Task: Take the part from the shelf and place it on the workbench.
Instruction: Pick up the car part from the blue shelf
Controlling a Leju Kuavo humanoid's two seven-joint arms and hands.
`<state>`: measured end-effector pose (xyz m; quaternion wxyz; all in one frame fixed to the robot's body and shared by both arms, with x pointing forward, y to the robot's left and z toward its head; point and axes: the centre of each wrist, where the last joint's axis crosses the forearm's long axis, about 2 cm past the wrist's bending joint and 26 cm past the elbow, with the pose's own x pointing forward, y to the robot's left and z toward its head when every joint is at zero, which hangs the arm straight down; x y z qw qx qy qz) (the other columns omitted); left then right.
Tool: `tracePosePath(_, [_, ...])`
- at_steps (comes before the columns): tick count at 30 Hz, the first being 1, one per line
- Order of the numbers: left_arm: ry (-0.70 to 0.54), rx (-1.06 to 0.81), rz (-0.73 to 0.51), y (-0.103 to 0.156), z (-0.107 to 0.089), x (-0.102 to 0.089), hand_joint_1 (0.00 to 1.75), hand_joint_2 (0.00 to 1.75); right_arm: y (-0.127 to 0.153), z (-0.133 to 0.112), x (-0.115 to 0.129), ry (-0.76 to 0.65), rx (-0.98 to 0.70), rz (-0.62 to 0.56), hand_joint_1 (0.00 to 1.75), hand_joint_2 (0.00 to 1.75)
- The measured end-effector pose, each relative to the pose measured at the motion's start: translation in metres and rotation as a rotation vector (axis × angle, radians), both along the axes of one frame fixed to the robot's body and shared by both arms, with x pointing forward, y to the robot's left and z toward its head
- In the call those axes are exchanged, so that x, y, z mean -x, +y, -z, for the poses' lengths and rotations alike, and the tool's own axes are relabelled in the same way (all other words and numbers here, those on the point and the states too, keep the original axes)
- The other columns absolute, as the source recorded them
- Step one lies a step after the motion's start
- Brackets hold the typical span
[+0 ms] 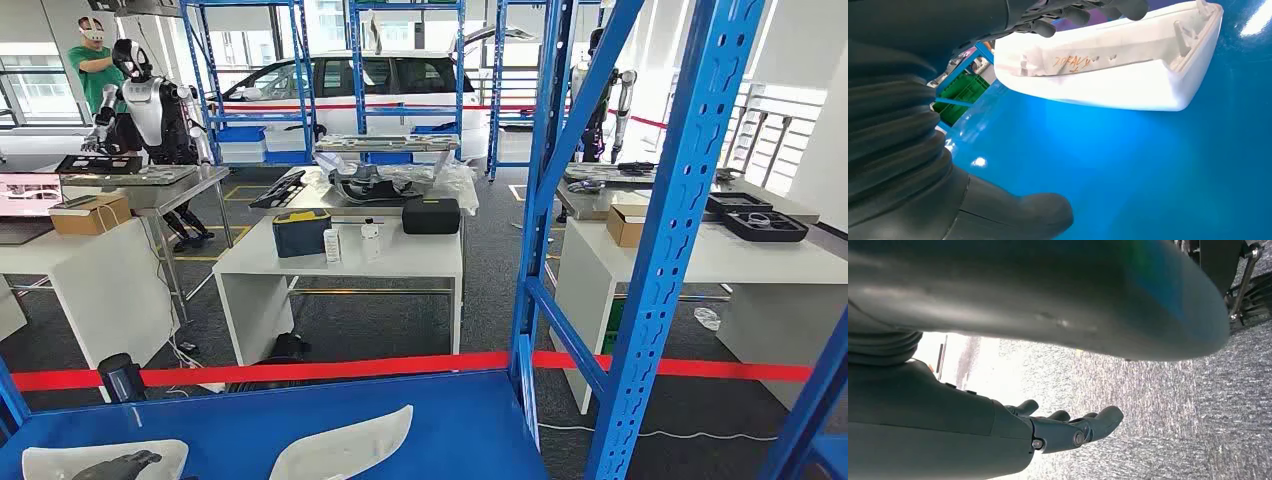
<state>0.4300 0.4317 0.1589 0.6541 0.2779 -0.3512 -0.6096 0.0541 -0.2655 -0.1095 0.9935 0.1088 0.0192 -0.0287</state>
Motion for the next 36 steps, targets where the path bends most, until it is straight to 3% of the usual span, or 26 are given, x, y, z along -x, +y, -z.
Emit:
tracePosePath(2, [0.001,-0.001,0.0,-0.0001,0.0003,0.0001,0.01,1.75,0.0,0.0,0.0,0.0,0.0,0.0,0.0,0.0])
tracePosePath(3, [0.003,-0.003,0.0,-0.0003,0.0005,0.0002,0.17,1.75,0.0,0.0,0.0,0.0,0.0,-0.001,0.0,0.0])
tracePosePath(6, [0.006,-0.008,-0.004,-0.0005,0.0012,0.0005,1.38,1.75,0.0,0.0,-0.0001,0.004,0.0,-0.004,0.0,0.0])
tracePosePath(7, [0.007,-0.009,-0.007,-0.0004,0.0013,0.0006,1.66,1.75,0.0,0.0,-0.0001,0.006,0.0,-0.004,0.0,0.0])
tracePosePath(8, [0.008,-0.011,-0.009,-0.0003,0.0014,0.0007,1.73,1.75,0.0,0.0,-0.0001,0.007,0.0,-0.005,0.0,0.0])
tracePosePath(36, [-0.016,-0.011,-0.009,0.0009,0.0044,0.0026,1.75,1.75,-0.0002,0.0,-0.0003,-0.004,0.003,-0.013,0.0,0.0])
